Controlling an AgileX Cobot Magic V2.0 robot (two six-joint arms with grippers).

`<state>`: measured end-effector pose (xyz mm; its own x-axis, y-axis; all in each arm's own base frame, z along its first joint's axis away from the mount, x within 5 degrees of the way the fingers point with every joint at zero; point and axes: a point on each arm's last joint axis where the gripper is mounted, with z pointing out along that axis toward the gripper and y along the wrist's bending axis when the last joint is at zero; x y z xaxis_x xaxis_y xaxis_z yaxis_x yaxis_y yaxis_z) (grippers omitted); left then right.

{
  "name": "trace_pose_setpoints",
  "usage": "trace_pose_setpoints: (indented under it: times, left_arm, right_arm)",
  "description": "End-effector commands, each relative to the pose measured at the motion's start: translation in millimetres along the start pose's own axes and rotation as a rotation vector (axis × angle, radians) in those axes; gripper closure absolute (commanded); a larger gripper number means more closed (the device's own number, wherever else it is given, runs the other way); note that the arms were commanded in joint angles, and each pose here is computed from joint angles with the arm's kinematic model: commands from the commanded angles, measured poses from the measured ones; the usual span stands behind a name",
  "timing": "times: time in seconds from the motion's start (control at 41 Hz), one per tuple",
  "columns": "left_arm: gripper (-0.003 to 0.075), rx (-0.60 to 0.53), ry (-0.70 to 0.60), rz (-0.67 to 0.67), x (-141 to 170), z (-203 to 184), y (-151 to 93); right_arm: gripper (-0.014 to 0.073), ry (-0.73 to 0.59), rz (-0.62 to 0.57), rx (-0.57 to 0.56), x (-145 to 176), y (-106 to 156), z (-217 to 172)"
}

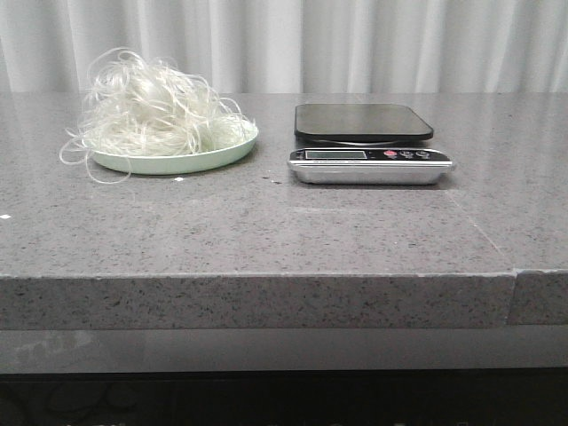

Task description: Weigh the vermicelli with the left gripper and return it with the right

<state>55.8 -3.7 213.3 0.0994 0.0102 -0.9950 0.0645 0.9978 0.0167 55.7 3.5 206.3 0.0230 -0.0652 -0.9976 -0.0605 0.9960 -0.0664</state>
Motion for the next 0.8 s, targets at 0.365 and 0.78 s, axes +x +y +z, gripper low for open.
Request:
trace_pose_setpoints:
  times: [0.365, 0.78]
  left_arm:
    - [0.0579, -0.006, -0.099, -0.014, -7.2, -2.0, 0.5]
    - [0.0579, -0.006, -0.099, -0.014, -7.2, -2.0, 0.5]
  right_arm:
    - [0.0397, -0.097, 0.003, 0.07, -3.7, -3.8, -1.2]
    - [0.0397, -0.137, 0.119, 0.07, -7.0, -4.4, -1.7]
